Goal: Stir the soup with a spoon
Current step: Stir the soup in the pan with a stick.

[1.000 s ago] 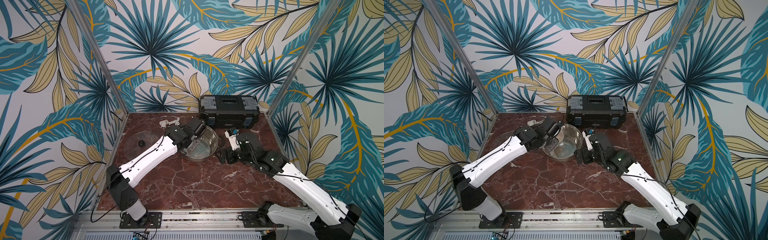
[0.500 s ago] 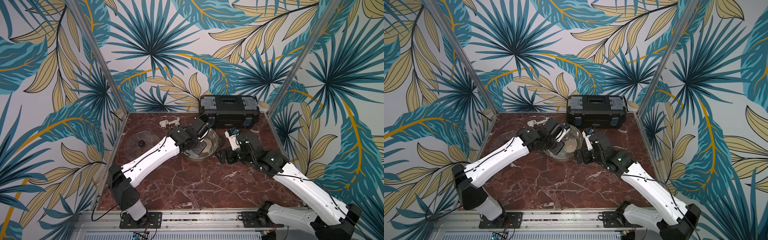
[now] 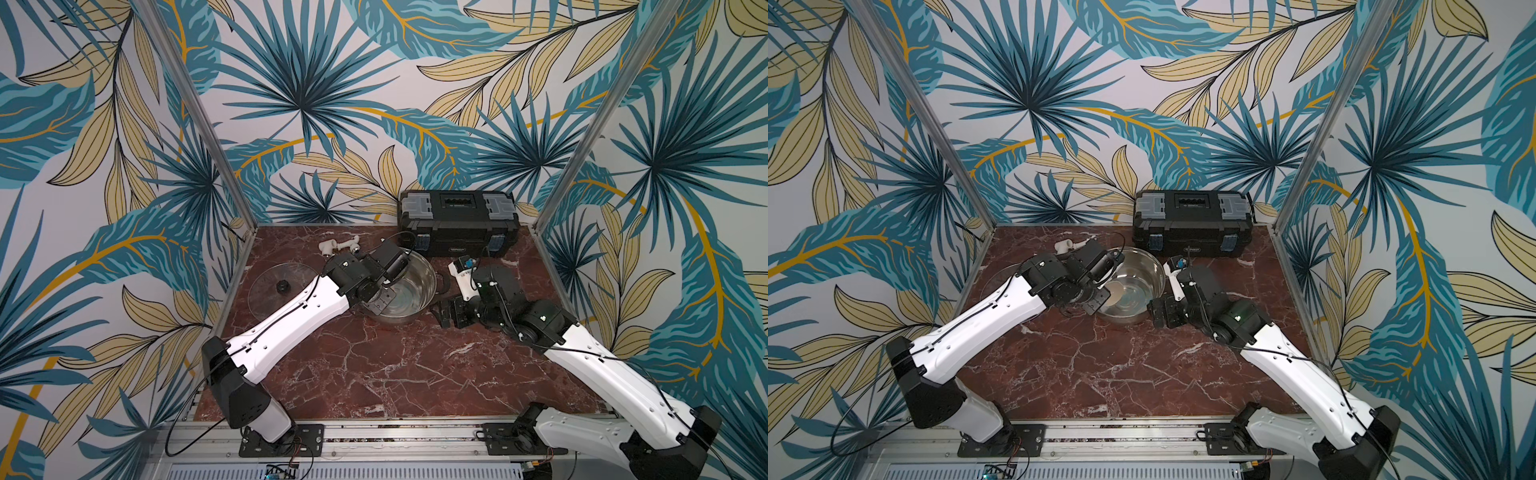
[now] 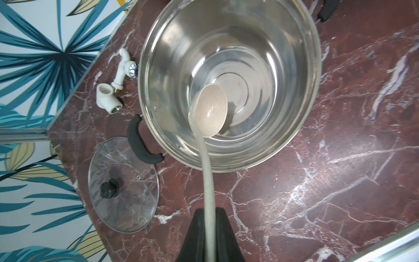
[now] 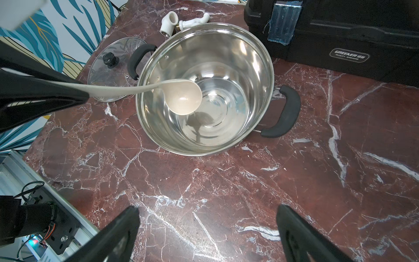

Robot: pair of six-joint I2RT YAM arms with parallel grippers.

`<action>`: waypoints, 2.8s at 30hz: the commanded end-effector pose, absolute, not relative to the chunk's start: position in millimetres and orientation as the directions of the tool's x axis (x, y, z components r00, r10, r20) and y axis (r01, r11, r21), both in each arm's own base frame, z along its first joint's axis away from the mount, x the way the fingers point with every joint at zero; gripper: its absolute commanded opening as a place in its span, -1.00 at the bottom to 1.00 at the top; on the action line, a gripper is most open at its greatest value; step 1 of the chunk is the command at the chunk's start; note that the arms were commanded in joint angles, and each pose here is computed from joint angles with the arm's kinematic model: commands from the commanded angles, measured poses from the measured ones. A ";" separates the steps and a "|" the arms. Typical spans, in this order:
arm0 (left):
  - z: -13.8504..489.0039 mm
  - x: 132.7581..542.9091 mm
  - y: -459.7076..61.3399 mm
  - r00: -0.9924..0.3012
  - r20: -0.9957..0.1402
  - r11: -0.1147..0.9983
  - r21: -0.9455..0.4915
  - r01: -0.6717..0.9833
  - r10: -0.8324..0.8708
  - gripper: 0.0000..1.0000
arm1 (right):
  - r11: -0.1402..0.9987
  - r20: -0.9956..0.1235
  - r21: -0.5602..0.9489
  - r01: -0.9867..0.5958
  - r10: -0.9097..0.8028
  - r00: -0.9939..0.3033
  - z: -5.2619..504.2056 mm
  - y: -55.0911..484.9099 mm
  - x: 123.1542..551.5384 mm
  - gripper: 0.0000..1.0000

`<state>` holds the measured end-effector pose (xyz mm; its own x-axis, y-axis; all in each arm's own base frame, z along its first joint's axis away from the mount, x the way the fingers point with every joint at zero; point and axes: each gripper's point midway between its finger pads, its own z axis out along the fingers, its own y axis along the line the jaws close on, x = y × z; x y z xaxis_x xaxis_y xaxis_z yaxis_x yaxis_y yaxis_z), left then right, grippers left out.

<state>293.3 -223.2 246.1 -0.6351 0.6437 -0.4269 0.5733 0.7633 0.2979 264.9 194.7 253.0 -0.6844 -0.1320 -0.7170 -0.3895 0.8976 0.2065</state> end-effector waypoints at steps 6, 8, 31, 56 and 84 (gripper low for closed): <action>279.7 331.9 -247.6 -0.552 -0.543 0.769 0.358 0.530 0.633 -1.00 | 0.898 -0.712 0.205 -0.390 -0.137 -0.689 249.3 193.8 261.1 0.99; 283.8 336.0 -257.2 -0.533 -0.579 0.776 0.336 0.533 0.617 -1.00 | 0.900 -0.712 0.203 -0.387 -0.135 -0.689 249.3 192.2 260.6 0.99; 263.6 272.4 -258.1 -0.639 -0.499 0.767 0.086 0.636 0.585 -1.00 | 0.887 -0.710 0.213 -0.409 -0.147 -0.689 252.3 202.4 266.2 0.99; 275.8 334.3 -253.1 -0.534 -0.611 0.795 0.295 0.531 0.584 -1.00 | 0.884 -0.707 0.227 -0.410 -0.139 -0.693 255.0 206.4 267.9 0.99; 243.0 284.9 -201.9 -0.666 -0.435 0.793 0.272 0.544 0.606 -1.00 | 0.867 -0.709 0.253 -0.429 -0.136 -0.692 257.9 218.3 270.6 0.99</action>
